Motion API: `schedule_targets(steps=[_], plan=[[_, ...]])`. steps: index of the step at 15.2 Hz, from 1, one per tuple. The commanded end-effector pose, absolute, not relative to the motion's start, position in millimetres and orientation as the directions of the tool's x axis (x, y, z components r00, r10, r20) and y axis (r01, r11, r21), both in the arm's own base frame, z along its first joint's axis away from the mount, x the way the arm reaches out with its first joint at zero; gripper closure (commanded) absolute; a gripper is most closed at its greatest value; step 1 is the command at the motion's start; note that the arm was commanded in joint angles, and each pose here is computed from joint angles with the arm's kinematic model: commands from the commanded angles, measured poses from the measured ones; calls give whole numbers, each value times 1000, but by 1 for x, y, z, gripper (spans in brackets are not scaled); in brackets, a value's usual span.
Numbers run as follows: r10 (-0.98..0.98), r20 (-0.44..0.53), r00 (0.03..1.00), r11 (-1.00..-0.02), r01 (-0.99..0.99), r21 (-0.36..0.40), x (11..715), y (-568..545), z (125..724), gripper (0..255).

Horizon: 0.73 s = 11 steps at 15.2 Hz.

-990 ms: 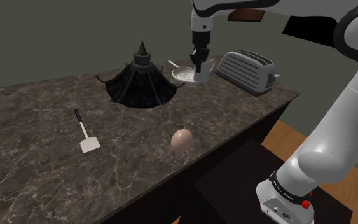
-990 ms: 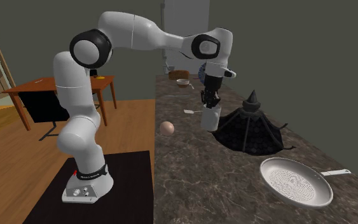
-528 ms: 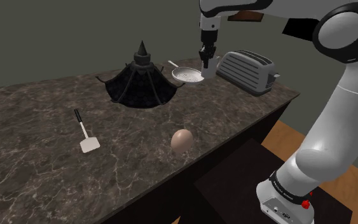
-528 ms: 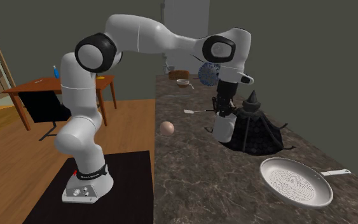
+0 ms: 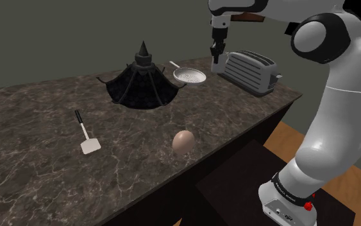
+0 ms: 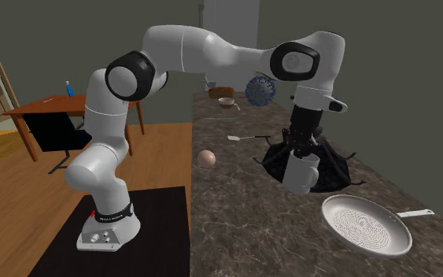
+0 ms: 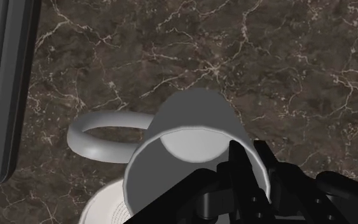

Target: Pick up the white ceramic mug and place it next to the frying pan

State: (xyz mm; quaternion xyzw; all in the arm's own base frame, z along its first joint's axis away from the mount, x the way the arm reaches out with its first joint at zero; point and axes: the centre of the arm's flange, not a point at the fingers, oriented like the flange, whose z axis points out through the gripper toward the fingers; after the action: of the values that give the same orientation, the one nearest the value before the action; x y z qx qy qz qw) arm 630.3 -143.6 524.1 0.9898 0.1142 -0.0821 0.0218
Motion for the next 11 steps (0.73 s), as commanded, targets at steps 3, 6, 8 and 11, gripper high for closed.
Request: schedule_targets(steps=[3, 6, 8, 11], plan=[[224, -168, 960, -973, 231, 25, 648, -197, 524, 255], [224, -168, 960, -973, 231, 25, 654, -216, 513, 255], [224, -168, 960, -973, 231, 25, 654, -216, 503, 255], [224, -168, 960, -973, 231, 25, 654, -216, 487, 255]])
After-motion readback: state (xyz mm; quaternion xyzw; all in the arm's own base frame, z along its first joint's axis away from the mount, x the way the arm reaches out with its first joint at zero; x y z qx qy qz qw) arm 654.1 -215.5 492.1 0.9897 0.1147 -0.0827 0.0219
